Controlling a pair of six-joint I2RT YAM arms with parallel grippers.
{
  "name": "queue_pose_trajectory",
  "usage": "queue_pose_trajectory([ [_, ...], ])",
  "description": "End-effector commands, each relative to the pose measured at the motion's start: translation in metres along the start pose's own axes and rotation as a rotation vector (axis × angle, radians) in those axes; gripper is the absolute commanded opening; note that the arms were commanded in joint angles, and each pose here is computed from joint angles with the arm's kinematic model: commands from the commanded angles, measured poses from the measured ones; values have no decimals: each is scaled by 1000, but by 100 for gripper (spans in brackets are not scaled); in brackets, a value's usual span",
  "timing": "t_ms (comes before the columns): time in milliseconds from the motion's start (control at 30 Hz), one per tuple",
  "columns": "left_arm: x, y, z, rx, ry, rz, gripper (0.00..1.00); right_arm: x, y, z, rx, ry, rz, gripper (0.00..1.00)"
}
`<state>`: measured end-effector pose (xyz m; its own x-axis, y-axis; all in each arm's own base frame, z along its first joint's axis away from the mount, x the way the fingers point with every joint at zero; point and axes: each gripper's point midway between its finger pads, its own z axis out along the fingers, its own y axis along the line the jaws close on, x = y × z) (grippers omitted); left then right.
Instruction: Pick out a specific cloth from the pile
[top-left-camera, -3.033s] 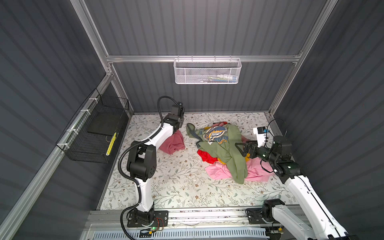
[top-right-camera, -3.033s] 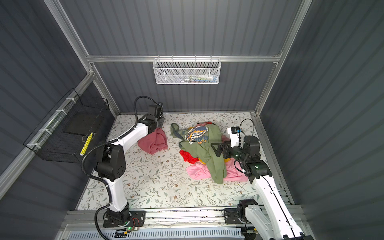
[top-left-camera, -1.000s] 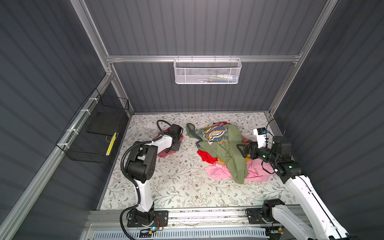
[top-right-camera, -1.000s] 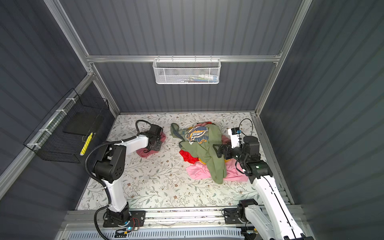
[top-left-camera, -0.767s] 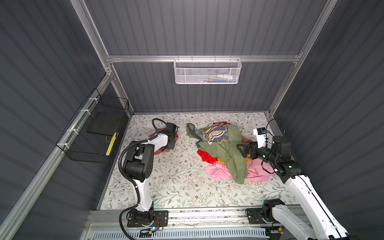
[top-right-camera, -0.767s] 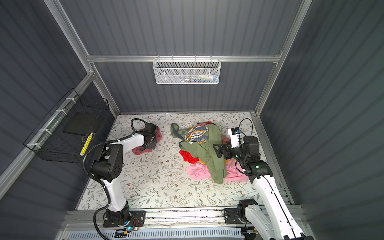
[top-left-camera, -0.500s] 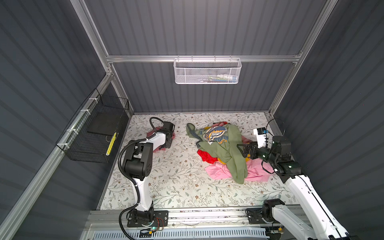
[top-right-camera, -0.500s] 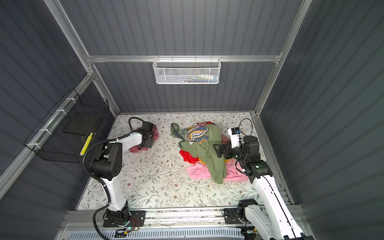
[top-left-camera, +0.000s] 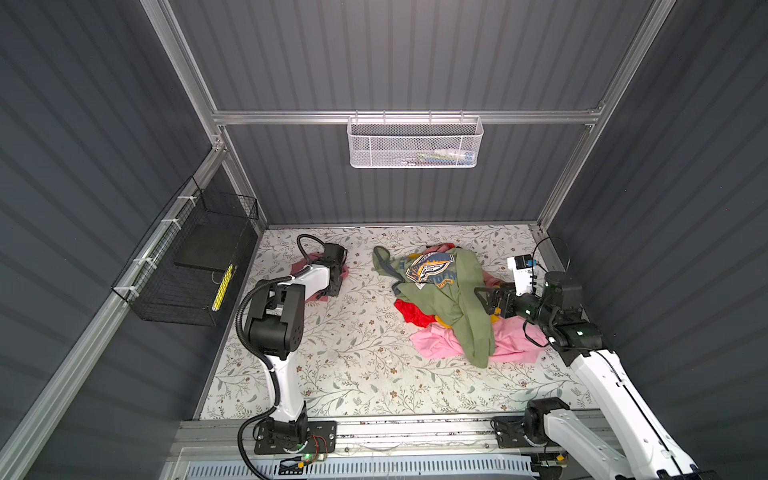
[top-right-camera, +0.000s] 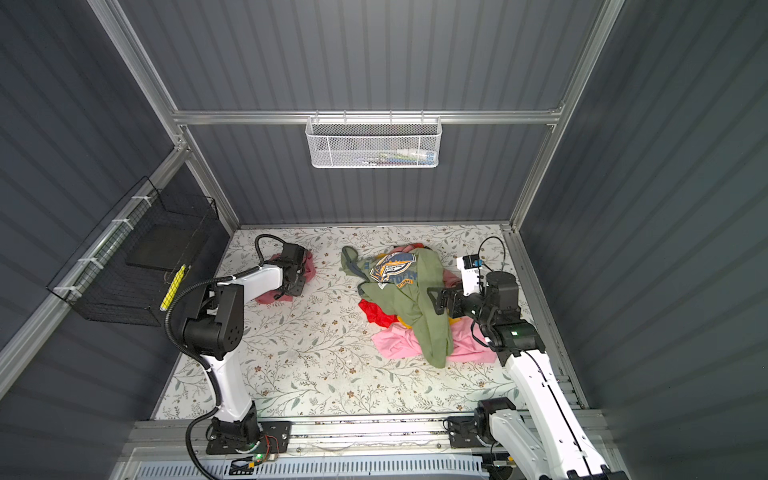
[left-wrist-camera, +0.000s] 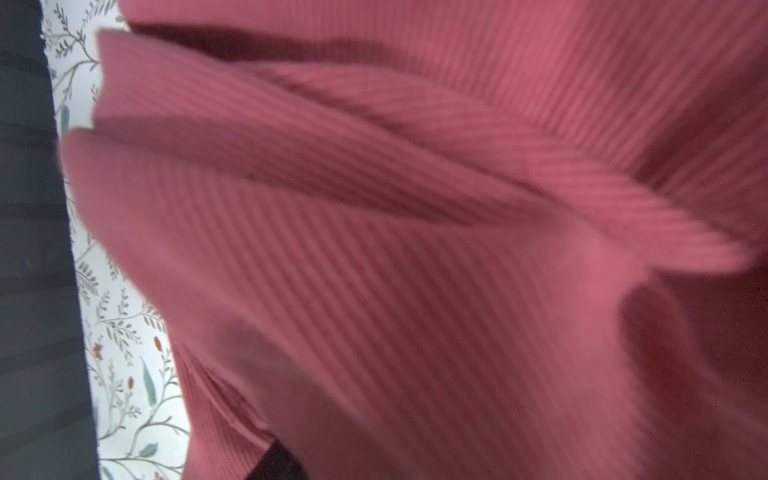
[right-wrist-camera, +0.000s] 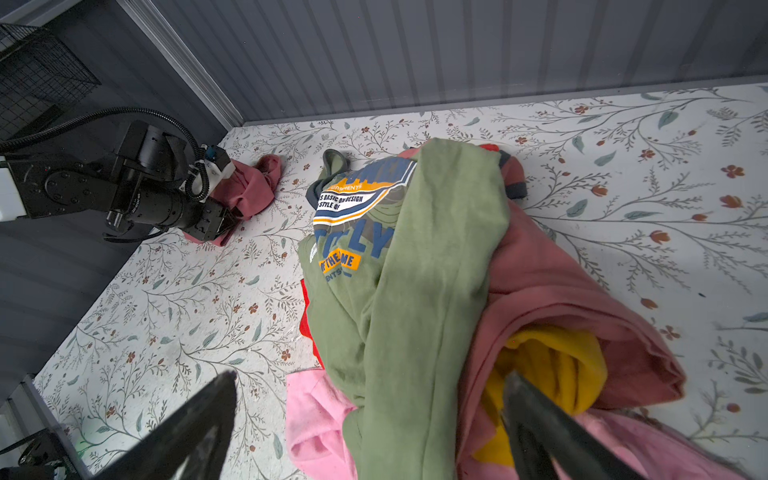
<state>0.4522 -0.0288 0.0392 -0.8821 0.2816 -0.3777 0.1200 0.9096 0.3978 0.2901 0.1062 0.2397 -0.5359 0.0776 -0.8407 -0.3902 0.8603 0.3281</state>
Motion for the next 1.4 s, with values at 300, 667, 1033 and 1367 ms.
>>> queue_pose_trajectory([
  [300,-12,10,-36,34,-134,-135,100,-6,5,1,-24,-12,-20,99],
  [667,-14,13,-101,22,-351,-261,100,-10,0,0,8,-22,-35,99],
  [1033,22,16,-137,-6,-556,-370,100,-11,-39,0,219,-68,-80,99],
  [1367,37,22,-133,-57,-588,-371,100,-8,-81,-4,431,-240,-141,99],
])
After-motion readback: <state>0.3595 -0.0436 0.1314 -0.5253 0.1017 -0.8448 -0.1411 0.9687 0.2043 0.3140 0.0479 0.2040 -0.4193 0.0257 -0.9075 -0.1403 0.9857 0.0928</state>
